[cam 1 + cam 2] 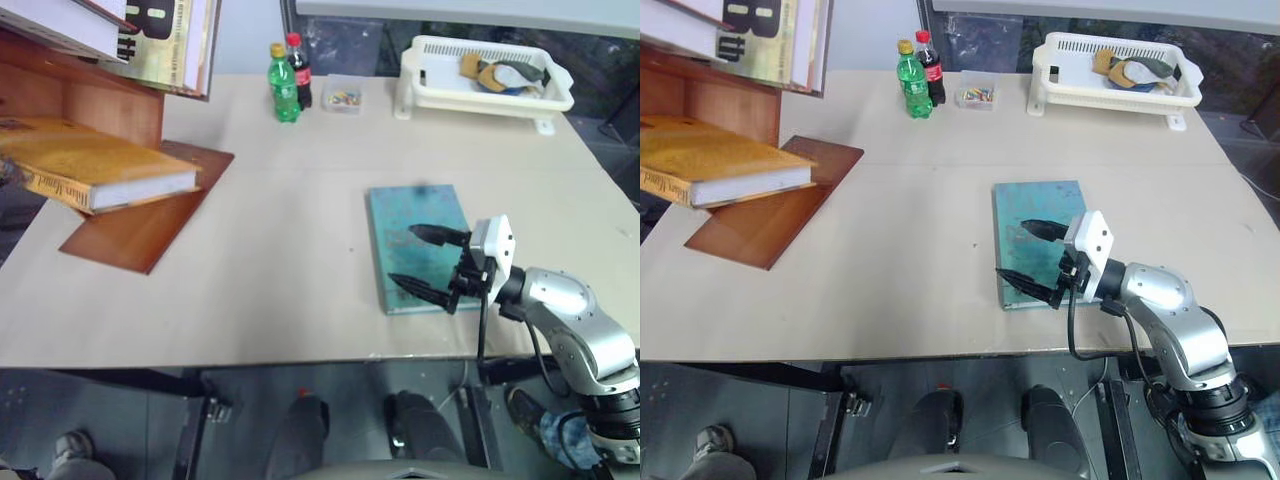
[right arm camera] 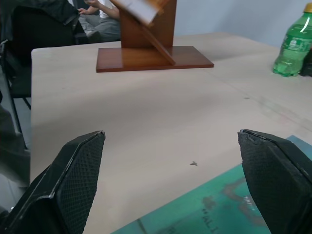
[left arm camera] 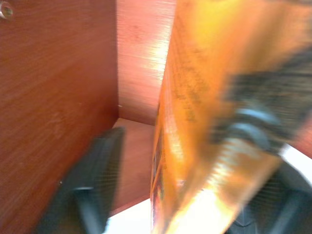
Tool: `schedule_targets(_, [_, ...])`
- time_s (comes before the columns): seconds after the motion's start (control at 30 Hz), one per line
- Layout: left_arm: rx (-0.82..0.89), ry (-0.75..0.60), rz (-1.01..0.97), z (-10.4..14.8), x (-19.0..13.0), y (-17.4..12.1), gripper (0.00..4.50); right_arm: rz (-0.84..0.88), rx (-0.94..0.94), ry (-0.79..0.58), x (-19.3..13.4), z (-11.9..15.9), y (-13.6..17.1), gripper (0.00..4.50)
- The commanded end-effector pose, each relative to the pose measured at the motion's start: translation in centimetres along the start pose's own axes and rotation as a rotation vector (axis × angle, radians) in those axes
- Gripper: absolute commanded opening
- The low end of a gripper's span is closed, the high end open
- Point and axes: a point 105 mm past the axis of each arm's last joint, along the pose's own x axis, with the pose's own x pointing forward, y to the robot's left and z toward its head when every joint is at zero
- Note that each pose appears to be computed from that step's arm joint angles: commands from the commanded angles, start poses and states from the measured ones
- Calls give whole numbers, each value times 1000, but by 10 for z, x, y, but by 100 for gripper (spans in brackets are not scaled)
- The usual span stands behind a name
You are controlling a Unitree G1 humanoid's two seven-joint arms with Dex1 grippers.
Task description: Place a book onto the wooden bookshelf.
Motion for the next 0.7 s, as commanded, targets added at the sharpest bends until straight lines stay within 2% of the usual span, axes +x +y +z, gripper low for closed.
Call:
schedule_targets(0.03, [-17, -22, 66, -4, -30, 1, 423, 22, -45, -35, 2, 13, -1, 450])
schedule_targets(0.3, [-28, -113, 66, -1, -55, -18, 423, 71, -48, -38, 8, 13, -8, 450])
schedule_targets(0.53, [5, -195, 150, 8, -72, -16, 423, 98, -48, -38, 12, 11, -13, 450])
schedule_targets(0.6, [26, -231, 156, 14, -75, -17, 423, 103, -48, -36, 12, 11, -14, 450])
schedule_targets(0.7, [86, -354, 144, 35, -72, -22, 423, 105, -49, -31, 11, 10, -16, 450])
